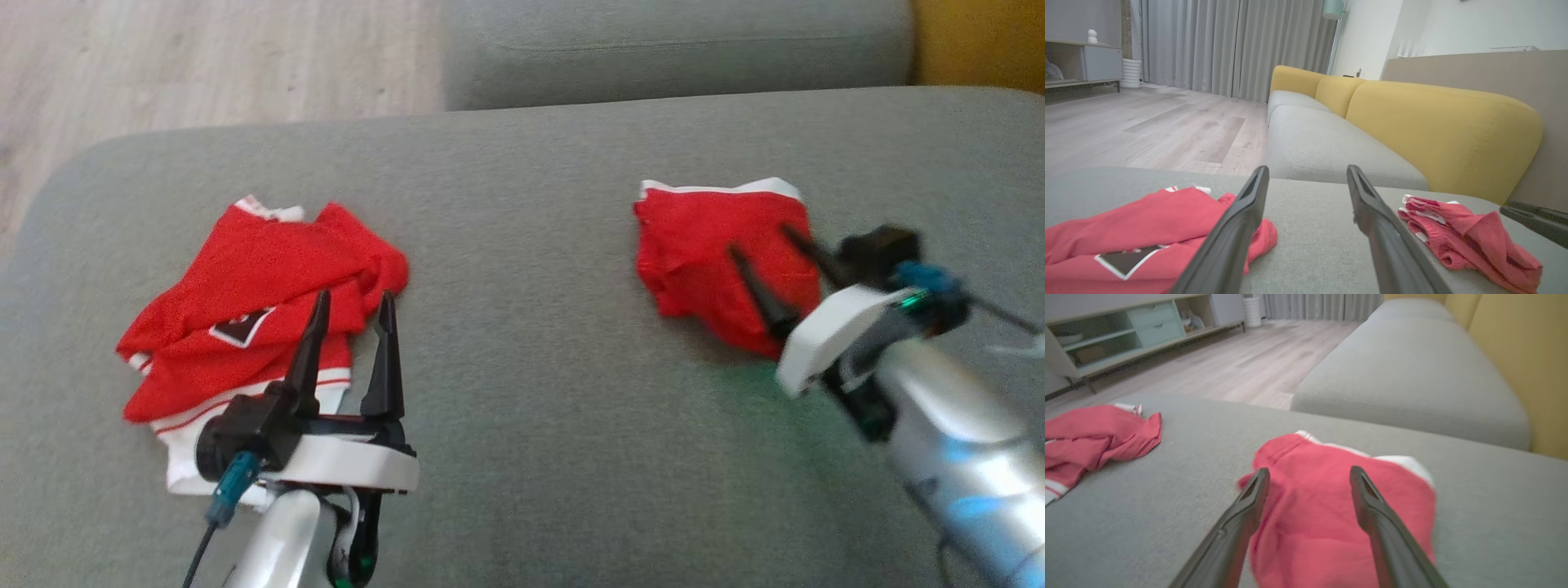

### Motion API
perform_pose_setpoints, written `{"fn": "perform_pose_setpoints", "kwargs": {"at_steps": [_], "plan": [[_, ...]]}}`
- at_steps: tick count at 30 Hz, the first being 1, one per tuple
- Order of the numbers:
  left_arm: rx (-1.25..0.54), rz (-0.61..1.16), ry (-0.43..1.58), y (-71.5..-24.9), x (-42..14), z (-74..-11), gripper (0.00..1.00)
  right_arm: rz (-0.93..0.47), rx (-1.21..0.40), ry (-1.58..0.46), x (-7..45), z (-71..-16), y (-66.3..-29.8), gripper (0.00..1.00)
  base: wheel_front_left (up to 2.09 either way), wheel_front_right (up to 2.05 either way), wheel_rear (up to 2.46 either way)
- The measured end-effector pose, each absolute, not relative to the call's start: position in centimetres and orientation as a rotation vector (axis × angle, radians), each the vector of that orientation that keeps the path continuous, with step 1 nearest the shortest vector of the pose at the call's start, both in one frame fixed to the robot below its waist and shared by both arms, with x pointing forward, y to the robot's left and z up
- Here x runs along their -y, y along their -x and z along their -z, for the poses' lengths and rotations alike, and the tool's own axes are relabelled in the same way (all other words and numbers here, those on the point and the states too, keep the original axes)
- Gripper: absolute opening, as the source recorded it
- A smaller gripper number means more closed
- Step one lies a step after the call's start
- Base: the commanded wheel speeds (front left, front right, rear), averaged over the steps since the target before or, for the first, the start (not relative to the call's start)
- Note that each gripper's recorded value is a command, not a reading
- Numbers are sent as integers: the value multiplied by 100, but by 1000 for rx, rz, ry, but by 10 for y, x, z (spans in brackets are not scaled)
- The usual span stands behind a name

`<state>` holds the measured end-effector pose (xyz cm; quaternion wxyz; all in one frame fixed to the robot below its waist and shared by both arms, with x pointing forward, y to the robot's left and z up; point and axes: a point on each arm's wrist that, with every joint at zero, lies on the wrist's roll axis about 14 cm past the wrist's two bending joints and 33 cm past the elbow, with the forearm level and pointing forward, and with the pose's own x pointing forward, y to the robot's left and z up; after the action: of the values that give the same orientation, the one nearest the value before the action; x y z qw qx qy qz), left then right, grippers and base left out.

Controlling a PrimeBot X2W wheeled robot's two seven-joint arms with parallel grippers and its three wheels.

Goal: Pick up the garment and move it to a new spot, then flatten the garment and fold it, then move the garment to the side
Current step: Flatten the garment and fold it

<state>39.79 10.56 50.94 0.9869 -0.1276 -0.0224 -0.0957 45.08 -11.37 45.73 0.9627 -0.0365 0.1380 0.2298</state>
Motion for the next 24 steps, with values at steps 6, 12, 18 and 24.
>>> {"fn": "perform_pose_setpoints", "kwargs": {"at_steps": [6, 12, 18, 24], "plan": [[84, 257, 255, -401, -82, -524, 100, -228, -99, 17, 205, -515, -462, 100, 0, 0, 0], [76, 283, 264, -399, -71, -522, 100, -64, 125, -66, 252, -574, -448, 100, 0, 0, 0], [84, 294, 260, -396, -68, -525, 100, 12, 130, -125, 246, -542, -405, 100, 0, 0, 0], [49, 255, 263, -388, -82, -511, 100, 63, 85, -178, 224, -508, -372, 100, 0, 0, 0]]}}
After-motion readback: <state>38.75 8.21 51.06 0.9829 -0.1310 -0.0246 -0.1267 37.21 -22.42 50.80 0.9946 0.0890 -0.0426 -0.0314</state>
